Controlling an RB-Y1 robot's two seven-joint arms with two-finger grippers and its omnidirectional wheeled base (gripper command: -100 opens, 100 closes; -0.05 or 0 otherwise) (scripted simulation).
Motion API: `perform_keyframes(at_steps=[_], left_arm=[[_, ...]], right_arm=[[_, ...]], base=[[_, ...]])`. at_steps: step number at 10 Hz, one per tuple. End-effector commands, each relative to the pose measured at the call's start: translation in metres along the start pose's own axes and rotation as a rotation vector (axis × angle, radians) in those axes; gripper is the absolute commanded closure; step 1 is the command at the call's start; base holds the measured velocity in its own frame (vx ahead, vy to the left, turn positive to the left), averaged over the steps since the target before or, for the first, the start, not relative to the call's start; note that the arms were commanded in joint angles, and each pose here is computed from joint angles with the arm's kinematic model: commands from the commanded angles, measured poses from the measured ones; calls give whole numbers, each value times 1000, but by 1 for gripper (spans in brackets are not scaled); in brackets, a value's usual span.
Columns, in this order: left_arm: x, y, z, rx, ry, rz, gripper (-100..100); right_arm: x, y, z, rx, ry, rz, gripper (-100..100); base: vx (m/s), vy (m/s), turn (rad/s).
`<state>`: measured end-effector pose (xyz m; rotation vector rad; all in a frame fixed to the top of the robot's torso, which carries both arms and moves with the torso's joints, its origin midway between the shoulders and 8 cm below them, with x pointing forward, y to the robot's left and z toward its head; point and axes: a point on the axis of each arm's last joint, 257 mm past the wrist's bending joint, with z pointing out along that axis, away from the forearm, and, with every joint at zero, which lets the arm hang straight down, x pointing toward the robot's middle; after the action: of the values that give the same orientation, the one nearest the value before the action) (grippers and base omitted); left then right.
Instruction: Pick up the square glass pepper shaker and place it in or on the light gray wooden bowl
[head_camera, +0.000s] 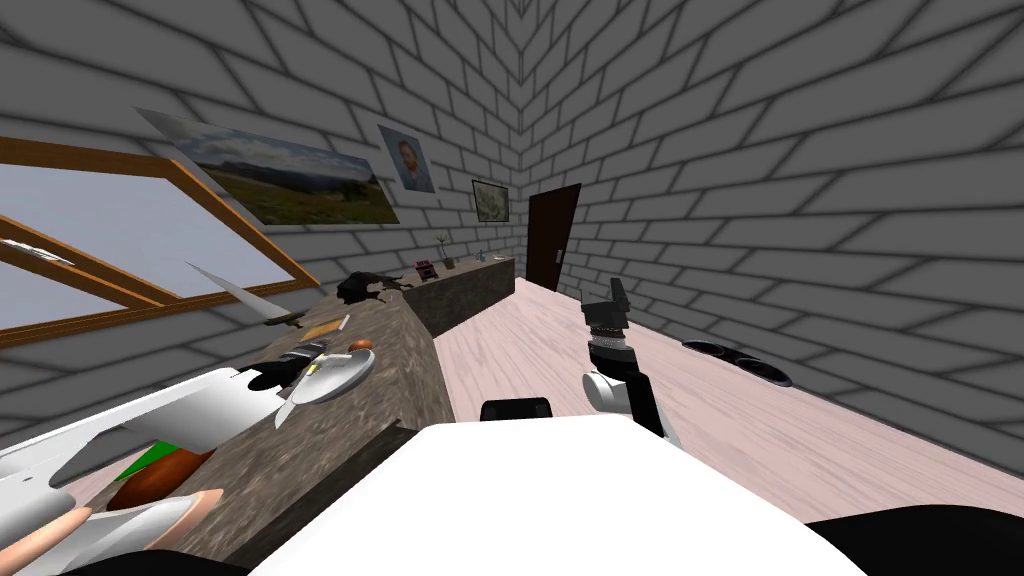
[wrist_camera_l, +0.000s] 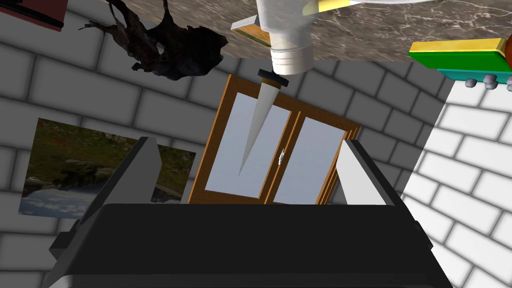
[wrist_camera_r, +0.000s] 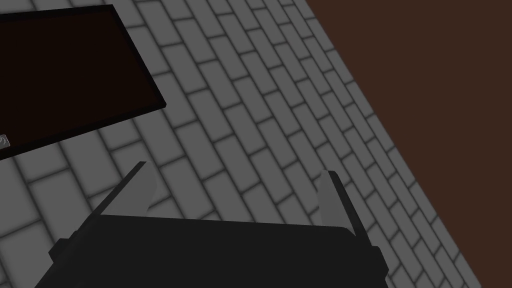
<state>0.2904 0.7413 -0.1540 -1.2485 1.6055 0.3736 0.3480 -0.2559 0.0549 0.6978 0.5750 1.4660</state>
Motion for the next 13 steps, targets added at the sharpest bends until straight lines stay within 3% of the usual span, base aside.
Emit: perform_keyframes(at_steps=[1, 6, 7, 8, 13], left_arm=[[-3, -14, -8, 9, 2, 5, -100], [-3, -59, -32, 41, 21, 32, -100], [-6, -51, -28, 38, 18, 28, -100], [-6, -52, -29, 38, 18, 28, 0], [-6, -52, -29, 38, 18, 28, 0]], right_arm=[[0, 0, 0, 0, 0, 0, 0], [0, 0, 0, 0, 0, 0, 0], [0, 0, 0, 0, 0, 0, 0], [0, 0, 0, 0, 0, 0, 0], [0, 0, 0, 0, 0, 0, 0]], base=[[-1, 34, 75], [6, 35, 74], [2, 14, 7], [0, 0, 0], [0, 0, 0]])
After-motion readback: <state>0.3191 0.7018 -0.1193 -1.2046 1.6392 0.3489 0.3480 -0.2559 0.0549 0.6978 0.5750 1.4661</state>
